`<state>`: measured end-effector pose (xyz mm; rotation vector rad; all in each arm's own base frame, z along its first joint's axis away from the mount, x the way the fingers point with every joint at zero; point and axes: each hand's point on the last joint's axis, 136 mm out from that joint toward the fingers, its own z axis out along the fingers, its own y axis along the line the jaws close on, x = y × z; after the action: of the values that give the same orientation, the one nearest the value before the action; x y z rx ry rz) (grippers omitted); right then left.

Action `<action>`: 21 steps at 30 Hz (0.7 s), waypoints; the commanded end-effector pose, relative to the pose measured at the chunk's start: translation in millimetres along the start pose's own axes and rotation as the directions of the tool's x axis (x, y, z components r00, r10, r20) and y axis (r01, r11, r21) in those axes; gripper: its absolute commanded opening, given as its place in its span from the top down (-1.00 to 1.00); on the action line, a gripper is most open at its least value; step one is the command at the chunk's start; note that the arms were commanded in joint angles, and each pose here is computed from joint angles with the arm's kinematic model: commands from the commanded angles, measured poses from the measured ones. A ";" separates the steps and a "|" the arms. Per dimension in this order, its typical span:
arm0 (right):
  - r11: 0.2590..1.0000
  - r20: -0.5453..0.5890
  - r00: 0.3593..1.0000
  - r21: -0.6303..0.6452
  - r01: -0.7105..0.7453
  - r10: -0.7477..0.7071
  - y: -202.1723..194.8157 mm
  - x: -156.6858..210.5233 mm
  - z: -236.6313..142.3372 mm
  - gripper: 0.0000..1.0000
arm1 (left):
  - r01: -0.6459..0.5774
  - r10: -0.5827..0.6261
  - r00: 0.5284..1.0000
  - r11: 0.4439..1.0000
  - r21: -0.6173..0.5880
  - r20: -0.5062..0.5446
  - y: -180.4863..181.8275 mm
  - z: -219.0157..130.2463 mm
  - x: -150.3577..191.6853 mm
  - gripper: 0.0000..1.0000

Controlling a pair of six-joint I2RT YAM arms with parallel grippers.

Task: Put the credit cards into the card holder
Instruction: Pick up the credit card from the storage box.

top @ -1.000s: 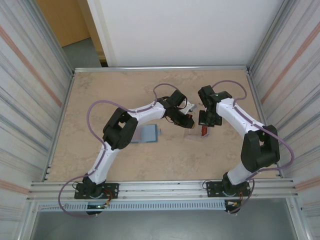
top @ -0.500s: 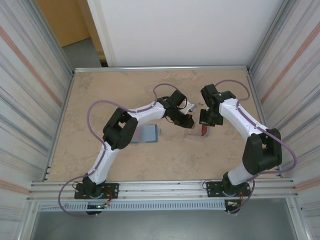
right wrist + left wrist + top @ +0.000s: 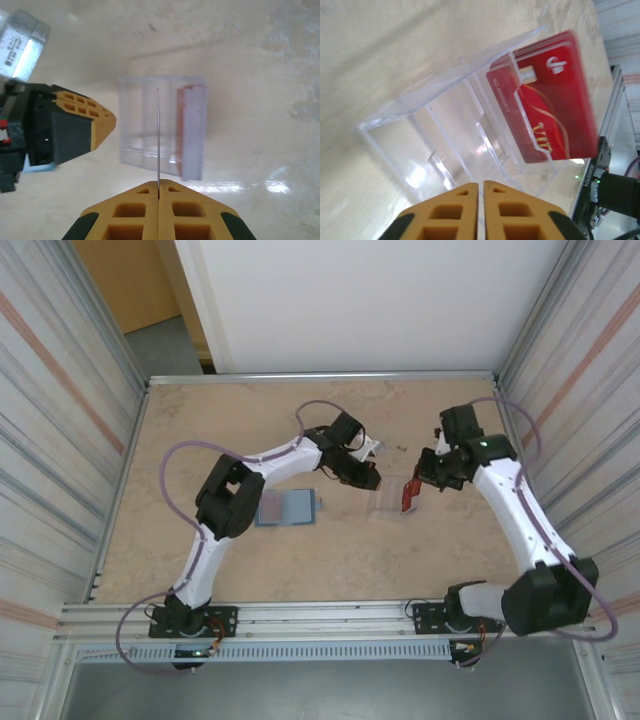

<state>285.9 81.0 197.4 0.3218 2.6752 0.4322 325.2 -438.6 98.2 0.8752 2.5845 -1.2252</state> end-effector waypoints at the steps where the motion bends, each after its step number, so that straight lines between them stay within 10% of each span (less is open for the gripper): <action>1: 0.971 0.075 0.997 -0.237 0.011 0.007 35.6 -10.6 -25.1 1.00 | -0.105 0.103 0.984 0.995 0.006 0.144 -42.9 -74.2 -30.7 0.64; 10: 0.734 0.185 0.982 -0.670 0.107 0.026 111.8 -27.2 -67.7 1.00 | -0.189 0.141 0.918 0.977 0.096 0.370 -64.5 -187.9 -32.5 0.04; 21: 0.474 0.295 0.949 -0.824 0.310 -0.107 183.8 -4.2 -79.6 1.00 | -0.304 0.109 0.877 0.880 0.365 0.467 -89.2 -255.8 -4.2 -0.51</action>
<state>290.6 212.5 298.7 -0.1355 2.0541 1.3907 334.3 -289.3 290.6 0.6555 2.0011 -1.6126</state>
